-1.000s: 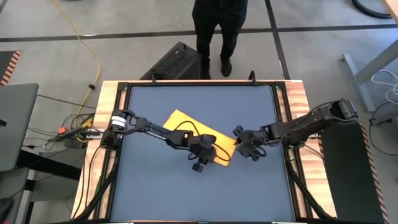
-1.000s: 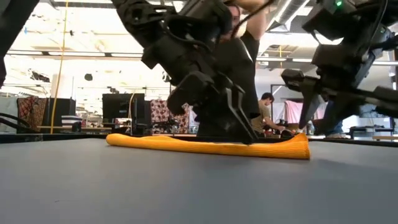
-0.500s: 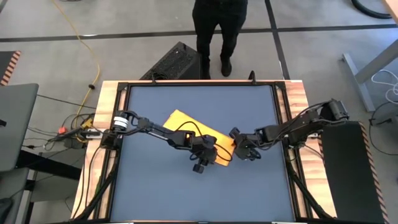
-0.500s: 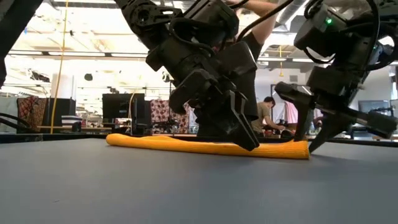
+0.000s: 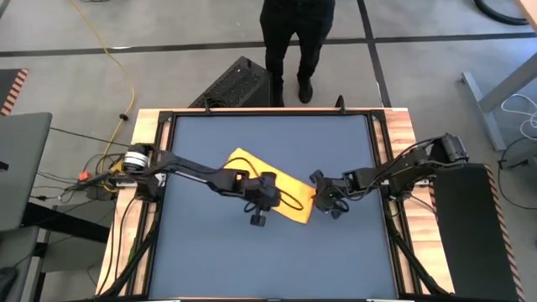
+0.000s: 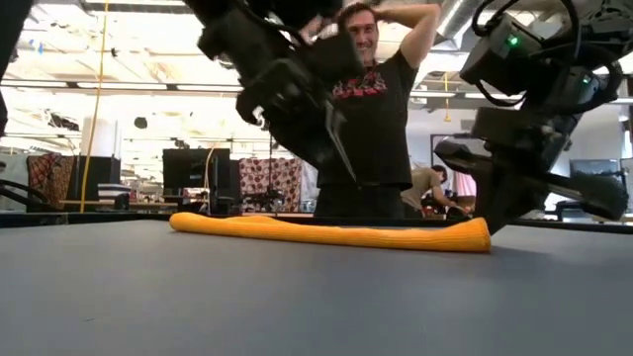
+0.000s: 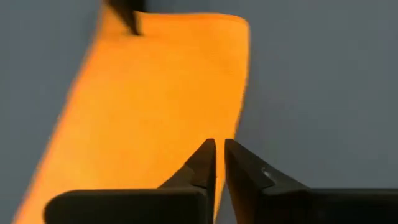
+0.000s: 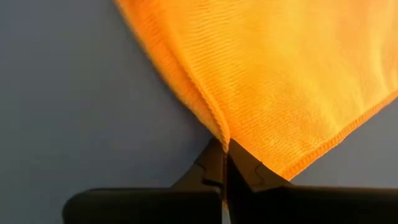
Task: Roll towel into tight, uniform cylinder
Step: Roll the orange microfiber towel
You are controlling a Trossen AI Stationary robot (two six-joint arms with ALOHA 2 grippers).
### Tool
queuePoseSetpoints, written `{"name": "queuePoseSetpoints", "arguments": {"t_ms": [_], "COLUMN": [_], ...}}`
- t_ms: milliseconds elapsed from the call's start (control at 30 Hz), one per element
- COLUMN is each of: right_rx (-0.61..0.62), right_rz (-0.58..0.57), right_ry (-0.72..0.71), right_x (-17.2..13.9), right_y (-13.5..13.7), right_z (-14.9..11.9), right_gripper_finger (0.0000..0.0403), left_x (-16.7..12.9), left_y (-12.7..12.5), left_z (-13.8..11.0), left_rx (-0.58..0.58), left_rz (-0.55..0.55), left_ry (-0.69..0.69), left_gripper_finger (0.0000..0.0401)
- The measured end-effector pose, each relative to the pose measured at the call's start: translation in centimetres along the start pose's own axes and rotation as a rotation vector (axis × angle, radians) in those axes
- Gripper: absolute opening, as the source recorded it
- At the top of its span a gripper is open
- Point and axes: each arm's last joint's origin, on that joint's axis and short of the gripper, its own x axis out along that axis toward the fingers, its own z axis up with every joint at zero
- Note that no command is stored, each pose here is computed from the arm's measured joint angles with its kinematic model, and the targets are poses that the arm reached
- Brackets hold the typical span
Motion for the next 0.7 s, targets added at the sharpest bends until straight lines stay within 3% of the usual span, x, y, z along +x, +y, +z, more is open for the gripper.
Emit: {"name": "queuePoseSetpoints", "arguments": {"t_ms": [167,267,533,700], "right_rx": [0.177,0.248,0.454,0.584], "right_rz": [0.037,0.110,0.252,0.308], "right_ry": [-0.128,-0.222,-0.334,-0.323], "right_x": [-0.1,0.1,-0.1,0.6], "right_y": [-0.3,-0.3,-1.4,-1.3], "right_z": [0.9,1.6,4.5,6.2], "right_gripper_finger": [0.0017,0.0014,0.0014,0.0014], "left_x": [-3.0,-4.3,-6.3,-6.3], "left_y": [-1.5,-2.5,-4.6,-6.3], "left_z": [-1.9,-3.0,-3.9,-3.6], "left_rx": [-0.064,-0.118,-0.150,-0.133], "left_rz": [0.134,0.155,0.088,0.001], "left_ry": [-0.081,-0.193,-0.457,-0.512], "left_gripper_finger": [0.0002,0.0000,0.0000,0.0000]}}
